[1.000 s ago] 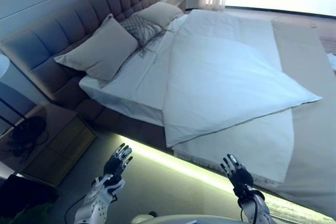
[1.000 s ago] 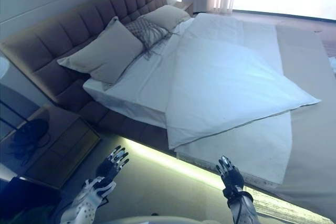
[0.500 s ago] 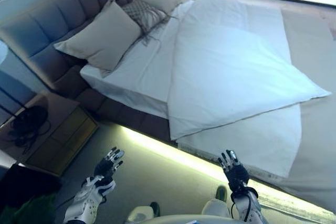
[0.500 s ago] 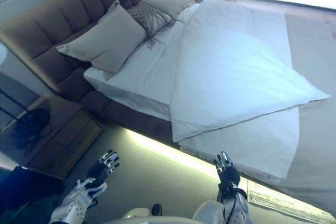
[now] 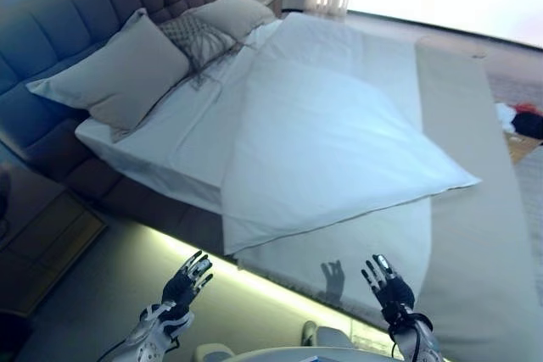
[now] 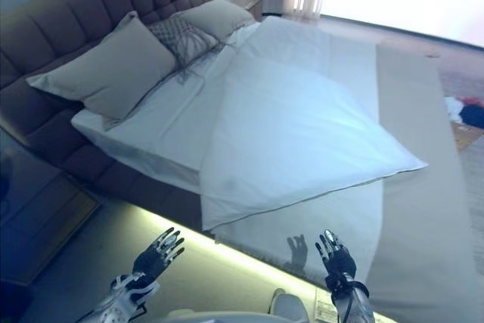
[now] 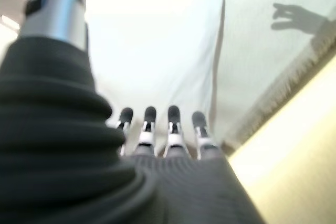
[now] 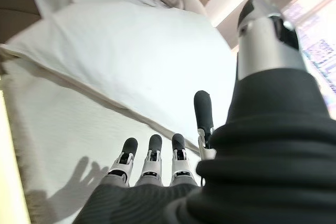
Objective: Make the bed neatly
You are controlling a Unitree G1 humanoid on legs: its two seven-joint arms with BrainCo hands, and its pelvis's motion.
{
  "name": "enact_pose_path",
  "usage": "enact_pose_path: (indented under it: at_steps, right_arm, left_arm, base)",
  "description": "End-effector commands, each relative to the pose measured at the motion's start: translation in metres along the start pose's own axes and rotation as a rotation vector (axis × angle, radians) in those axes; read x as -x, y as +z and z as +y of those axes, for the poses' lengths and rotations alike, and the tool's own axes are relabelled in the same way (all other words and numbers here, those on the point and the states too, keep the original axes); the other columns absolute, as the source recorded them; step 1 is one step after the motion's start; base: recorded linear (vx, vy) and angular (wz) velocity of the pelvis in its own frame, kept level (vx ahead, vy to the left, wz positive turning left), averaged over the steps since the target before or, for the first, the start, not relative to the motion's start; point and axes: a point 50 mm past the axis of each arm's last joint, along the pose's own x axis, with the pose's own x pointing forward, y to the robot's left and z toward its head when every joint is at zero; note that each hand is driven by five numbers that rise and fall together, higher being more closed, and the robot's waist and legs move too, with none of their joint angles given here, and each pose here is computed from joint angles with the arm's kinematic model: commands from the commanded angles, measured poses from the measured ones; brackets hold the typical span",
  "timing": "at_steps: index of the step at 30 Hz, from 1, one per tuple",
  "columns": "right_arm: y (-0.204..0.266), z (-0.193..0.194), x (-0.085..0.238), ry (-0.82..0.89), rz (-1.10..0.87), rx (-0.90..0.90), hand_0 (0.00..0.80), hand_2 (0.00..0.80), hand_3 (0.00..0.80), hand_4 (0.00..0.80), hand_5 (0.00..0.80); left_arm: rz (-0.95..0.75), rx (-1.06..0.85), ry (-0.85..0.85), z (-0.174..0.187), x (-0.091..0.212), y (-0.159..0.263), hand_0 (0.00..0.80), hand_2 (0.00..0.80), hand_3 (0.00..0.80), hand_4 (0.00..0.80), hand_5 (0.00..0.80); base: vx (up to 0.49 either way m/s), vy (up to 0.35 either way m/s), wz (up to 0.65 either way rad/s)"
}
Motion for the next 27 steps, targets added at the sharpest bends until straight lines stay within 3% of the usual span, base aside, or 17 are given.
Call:
enact_pose_path:
  at_steps: [1,8,17,27]
  right_arm:
    - [0.021,0.010,-0.001,0.063,-0.105,-0.030,0.000,0.000,0.000,0.000,0.000]
    - [0.017,0.007,0.005,0.074,-0.072,-0.025,0.000,0.000,0.000,0.000,0.000]
    - [0.002,0.011,0.004,0.041,-0.062,-0.054,0.000,0.000,0.000,0.000,0.000]
    - [-0.013,0.030,0.004,0.021,-0.064,-0.072,0.000,0.000,0.000,0.000,0.000]
  left_arm:
    - [-0.104,-0.055,-0.060,-0.009,-0.006,0.024,0.000,0.000,0.000,0.000,0.000]
    - [-0.118,-0.059,-0.026,-0.008,-0.019,0.035,0.000,0.000,0.000,0.000,0.000]
    - [-0.016,-0.052,-0.004,0.001,-0.012,0.020,0.000,0.000,0.000,0.000,0.000]
    - [-0.044,-0.115,-0.015,-0.009,-0.015,0.031,0.000,0.000,0.000,0.000,0.000]
  base:
    - [0.150,-0.003,0.00]
    - [0.198,0.069,0.11]
    - [0.353,0.115,-0.46]
    - [0.394,0.297,-0.14]
